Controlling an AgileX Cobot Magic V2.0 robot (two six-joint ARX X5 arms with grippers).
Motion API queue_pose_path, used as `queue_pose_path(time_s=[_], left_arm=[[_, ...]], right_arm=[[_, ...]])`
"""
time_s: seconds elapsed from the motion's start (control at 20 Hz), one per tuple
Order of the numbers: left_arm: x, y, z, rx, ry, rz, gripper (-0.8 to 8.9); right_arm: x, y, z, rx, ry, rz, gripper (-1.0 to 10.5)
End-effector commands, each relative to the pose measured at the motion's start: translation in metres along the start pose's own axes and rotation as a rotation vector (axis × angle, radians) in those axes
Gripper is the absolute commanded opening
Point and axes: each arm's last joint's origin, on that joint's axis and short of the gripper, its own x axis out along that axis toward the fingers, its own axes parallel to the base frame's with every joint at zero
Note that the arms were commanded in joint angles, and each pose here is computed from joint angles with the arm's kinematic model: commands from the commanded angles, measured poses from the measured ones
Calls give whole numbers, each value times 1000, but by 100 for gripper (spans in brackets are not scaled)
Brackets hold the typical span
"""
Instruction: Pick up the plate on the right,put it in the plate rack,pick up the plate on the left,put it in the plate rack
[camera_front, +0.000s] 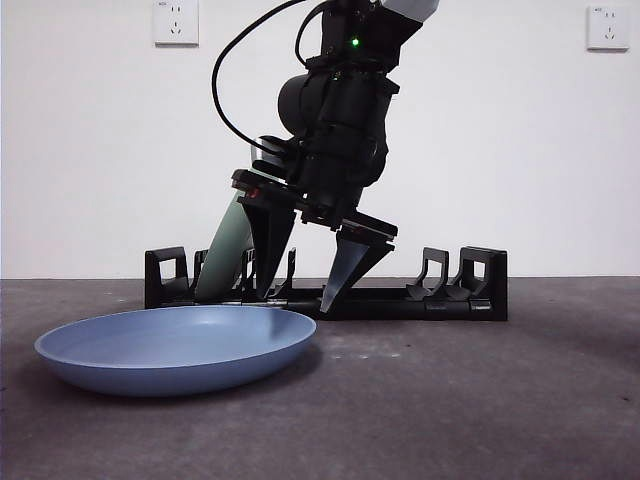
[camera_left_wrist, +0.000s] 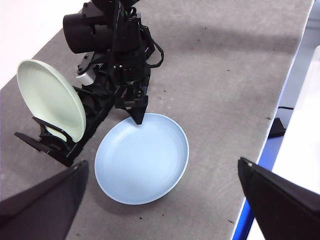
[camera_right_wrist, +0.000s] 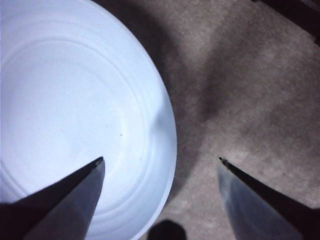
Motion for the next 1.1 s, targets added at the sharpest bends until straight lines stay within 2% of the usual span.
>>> queue_pose_path(time_s=[0.05, 0.3, 0.35, 0.5, 0.8, 1.1], left_arm=[[0, 0, 0, 13, -2, -5, 505], [1, -1, 0, 20, -6, -14, 505], [1, -1, 0, 22, -7, -19, 505], [1, -2, 1, 28, -10, -25, 505], [5, -1, 2, 49, 5, -51, 504], [27, -1, 10, 133, 73, -138, 504]], right_arm=[[18, -2, -5, 30, 45, 0, 374], [35, -5, -16, 45, 84, -2, 371], [40, -6, -19, 49, 93, -2, 311], [44, -6, -22, 48, 106, 2, -8], [26, 0, -24, 40, 109, 14, -17], [-68, 19, -33, -3, -75, 18, -17]])
